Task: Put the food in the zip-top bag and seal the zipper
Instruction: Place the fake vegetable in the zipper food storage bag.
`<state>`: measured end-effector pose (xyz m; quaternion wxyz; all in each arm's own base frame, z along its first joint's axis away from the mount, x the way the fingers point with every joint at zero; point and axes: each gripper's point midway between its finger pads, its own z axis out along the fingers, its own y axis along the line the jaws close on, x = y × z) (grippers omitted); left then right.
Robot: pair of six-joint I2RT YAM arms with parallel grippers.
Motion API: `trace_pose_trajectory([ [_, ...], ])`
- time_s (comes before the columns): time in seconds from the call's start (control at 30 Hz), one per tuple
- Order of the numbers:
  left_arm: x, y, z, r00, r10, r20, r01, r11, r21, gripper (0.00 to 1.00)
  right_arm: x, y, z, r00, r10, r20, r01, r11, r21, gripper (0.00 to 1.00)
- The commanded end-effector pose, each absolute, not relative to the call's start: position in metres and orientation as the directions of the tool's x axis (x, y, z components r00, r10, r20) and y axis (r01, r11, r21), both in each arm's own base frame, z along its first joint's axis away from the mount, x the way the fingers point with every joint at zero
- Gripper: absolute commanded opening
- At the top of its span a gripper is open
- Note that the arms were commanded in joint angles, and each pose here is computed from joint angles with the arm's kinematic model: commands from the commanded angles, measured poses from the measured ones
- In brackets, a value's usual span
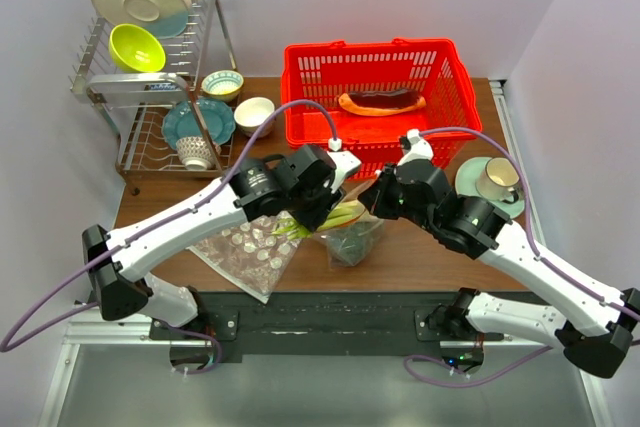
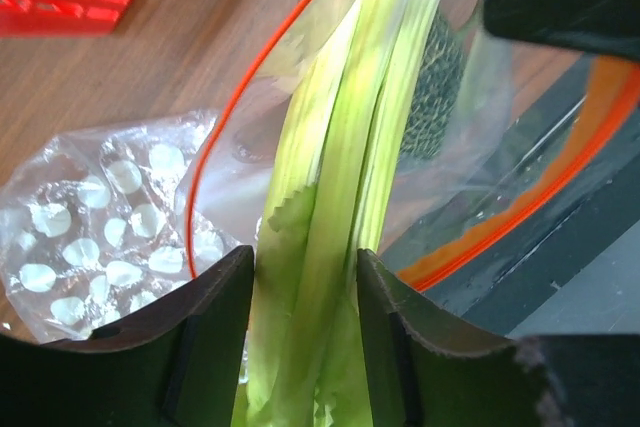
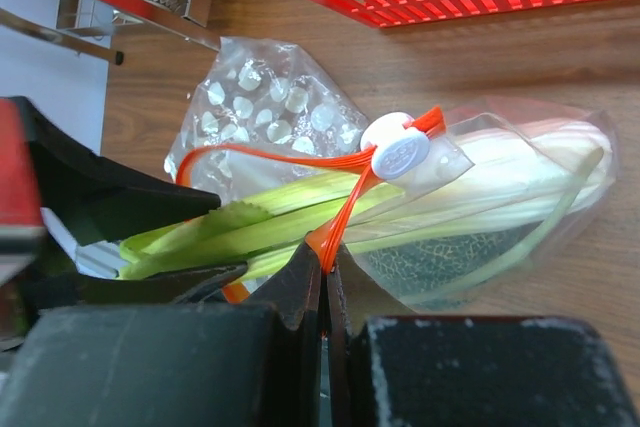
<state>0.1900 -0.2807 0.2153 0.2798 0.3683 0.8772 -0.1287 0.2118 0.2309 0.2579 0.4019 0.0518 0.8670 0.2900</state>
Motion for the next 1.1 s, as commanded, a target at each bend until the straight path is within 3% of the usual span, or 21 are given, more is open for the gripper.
trace_pose_trajectory([
  [0.0,0.183,-0.281,0.203,-0.598,0.577,-0.557,0.72,0.692,-0.057,0.53,0.223,0.232,0.277,-0.617,0.407,-0.674,-0.131,0.791,0.597,0.0],
  [0.17,0.176,-0.29,0.186,-0.617,0.589,-0.522,0.729,0.677,-0.099,0.48,0.223,0.232,0.274,-0.619,0.411,-0.669,-0.125,0.789,0.601,0.0],
  [0.23,0.177,-0.291,0.18,-0.623,0.593,-0.51,0.728,0.679,-0.1,0.26,0.223,0.232,0.275,-0.615,0.416,-0.67,-0.126,0.787,0.604,0.0],
  [0.27,0.177,-0.293,0.18,-0.623,0.592,-0.512,0.728,0.678,-0.102,0.02,0.223,0.231,0.275,-0.613,0.417,-0.671,-0.124,0.788,0.603,0.0],
  [0.3,0.178,-0.294,0.18,-0.626,0.584,-0.516,0.723,0.682,-0.106,0.0,0.223,0.23,0.275,-0.612,0.417,-0.672,-0.123,0.789,0.602,0.0],
  [0.63,0.208,-0.333,0.227,-0.658,0.338,-0.673,0.664,0.681,-0.308,0.0,0.217,0.249,0.274,-0.647,0.42,-0.637,-0.178,0.729,0.661,0.0],
  [0.9,0.212,-0.365,0.221,-0.682,0.357,-0.639,0.686,0.615,-0.389,0.0,0.213,0.271,0.294,-0.657,0.378,-0.653,-0.293,0.669,0.683,0.0],
  [1.07,0.22,-0.369,0.229,-0.681,0.291,-0.672,0.67,0.619,-0.411,0.0,0.213,0.274,0.296,-0.66,0.381,-0.648,-0.304,0.653,0.694,0.0],
])
